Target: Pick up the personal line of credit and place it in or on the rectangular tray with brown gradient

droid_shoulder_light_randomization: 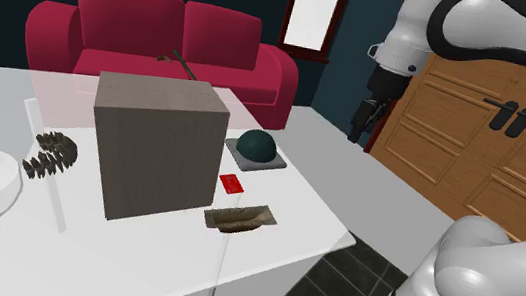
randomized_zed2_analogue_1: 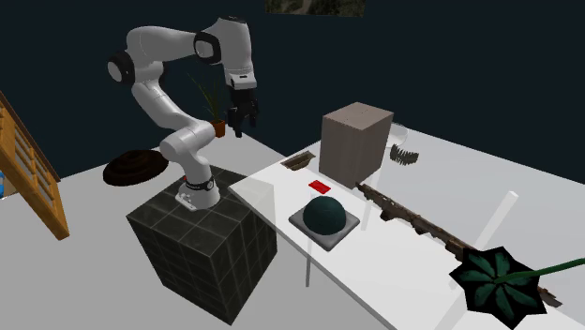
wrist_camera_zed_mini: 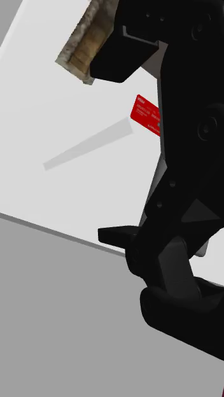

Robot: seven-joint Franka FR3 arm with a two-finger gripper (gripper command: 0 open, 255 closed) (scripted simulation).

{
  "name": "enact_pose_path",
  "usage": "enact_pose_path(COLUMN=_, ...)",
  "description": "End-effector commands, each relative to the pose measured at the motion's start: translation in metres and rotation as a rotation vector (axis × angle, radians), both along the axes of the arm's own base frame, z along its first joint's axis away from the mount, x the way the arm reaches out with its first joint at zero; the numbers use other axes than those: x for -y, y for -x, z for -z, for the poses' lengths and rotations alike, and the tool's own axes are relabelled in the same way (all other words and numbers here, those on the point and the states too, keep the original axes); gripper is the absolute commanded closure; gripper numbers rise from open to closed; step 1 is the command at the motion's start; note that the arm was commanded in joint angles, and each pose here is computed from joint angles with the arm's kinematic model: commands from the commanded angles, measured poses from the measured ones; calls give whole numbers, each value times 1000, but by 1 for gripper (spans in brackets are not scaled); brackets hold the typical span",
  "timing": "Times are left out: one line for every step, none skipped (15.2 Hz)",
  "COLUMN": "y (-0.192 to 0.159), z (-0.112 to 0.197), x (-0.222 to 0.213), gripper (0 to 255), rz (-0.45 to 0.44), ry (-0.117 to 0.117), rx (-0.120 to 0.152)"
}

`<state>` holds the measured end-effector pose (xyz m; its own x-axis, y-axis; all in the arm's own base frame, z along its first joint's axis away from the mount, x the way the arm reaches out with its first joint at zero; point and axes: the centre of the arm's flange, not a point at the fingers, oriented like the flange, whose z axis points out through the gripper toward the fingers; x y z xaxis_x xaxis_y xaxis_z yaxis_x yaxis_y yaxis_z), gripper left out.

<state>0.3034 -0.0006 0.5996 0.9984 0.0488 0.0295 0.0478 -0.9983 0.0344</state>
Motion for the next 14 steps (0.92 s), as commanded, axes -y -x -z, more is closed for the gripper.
enact_pose_path(y=0, z=0, x=0, gripper=0, rz=0, ry=0, rx=0)
enact_pose_path(y=-13, z=6, x=-6, gripper=0, rz=14, ry=-5, rx=-22)
enact_pose_path(y=-26, z=13, x=-12, gripper=0, rz=28, ry=-9, rx=-44)
enact_pose_path(y=-39, z=19, x=-17, gripper=0, rz=42, ry=-14, rx=-67)
enact_pose_path(y=-52, z=26, x=-23, gripper=0, rz=56, ry=-19, rx=-89)
enact_pose_path(y=-65, z=34, x=-28, gripper=0, rz=70, ry=-23, rx=-111)
enact_pose_path(y=-77, z=41, x=-33, gripper=0, rz=84, ry=-28, rx=-133)
enact_pose_path(y=-90, z=49, x=-38, gripper=0, rz=98, ry=-33, rx=-156)
enact_pose_path(y=-102, z=57, x=-43, gripper=0, rz=112, ry=-37, rx=-178)
enact_pose_path(y=-115, z=65, x=-48, gripper=0, rz=126, ry=-42, rx=-200)
enact_pose_path(y=-127, z=74, x=-53, gripper=0, rz=140, ry=-47, rx=-222)
enact_pose_path(y=-139, z=82, x=-57, gripper=0, rz=154, ry=-52, rx=-245)
enact_pose_path(y=-151, z=91, x=-62, gripper=0, rz=168, ry=-56, rx=-267)
enact_pose_path(y=-163, z=101, x=-66, gripper=0, rz=182, ry=-61, rx=-289)
